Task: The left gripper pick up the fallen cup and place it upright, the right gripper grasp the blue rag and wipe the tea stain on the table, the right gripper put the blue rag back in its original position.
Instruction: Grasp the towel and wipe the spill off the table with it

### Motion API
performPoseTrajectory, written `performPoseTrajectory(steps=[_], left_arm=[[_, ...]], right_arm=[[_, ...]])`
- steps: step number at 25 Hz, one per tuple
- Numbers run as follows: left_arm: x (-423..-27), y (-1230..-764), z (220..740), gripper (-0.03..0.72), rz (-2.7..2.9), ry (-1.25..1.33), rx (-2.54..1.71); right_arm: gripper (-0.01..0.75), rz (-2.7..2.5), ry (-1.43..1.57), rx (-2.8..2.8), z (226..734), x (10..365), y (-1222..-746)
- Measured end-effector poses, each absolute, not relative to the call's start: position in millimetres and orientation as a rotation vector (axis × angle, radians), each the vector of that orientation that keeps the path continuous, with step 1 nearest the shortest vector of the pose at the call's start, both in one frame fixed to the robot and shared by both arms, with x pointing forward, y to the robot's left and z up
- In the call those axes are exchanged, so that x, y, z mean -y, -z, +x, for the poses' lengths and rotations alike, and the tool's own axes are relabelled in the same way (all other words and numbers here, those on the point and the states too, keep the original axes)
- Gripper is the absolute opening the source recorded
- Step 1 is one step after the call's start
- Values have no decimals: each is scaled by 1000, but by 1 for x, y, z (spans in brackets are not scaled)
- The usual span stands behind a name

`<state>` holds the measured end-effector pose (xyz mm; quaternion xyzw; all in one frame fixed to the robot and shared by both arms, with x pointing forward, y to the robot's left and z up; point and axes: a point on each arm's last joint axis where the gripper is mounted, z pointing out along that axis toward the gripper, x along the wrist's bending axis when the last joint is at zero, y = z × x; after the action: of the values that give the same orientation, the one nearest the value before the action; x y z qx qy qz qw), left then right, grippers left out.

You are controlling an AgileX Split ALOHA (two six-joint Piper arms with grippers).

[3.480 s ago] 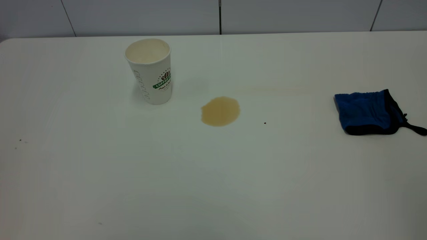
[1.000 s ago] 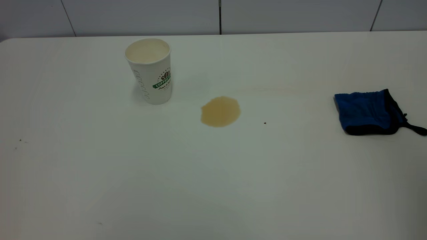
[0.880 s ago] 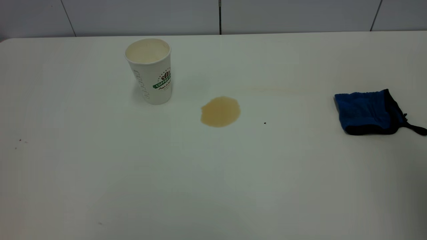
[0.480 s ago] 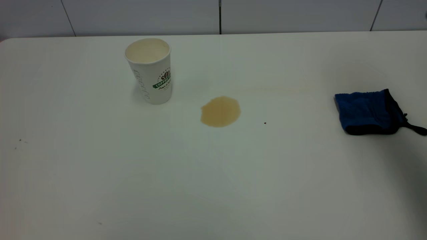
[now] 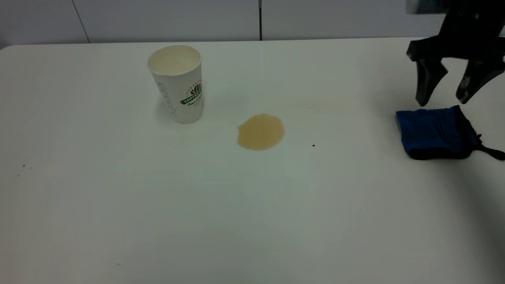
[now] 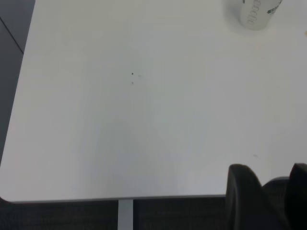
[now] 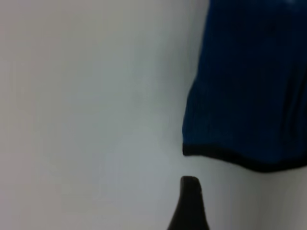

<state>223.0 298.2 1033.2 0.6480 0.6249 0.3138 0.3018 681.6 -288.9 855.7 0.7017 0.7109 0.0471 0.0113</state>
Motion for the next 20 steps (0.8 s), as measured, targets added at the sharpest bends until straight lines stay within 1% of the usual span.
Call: performPoseTrajectory(steps=[3,7,15,18,20], left_arm=[[-298,-1033,223,241,1718,-832,-1657],[-298,-1033,223,241,1718,-832,-1657],[-298,-1033,223,241,1718,-832,-1657],[-298,-1033,223,241,1718,-832,-1657],[-298,-1033,223,241,1718,-832,-1657]], right_arm=[[675,2187,-148,-2214,696,290,-840],[672,2180,-135,-2210,702,294,-823],[665,2239,-132,-2147,703,319,-794],[641,2251,-128,-2149,702,318,-785],[599,2267,-120,-2154,700,318,-777]])
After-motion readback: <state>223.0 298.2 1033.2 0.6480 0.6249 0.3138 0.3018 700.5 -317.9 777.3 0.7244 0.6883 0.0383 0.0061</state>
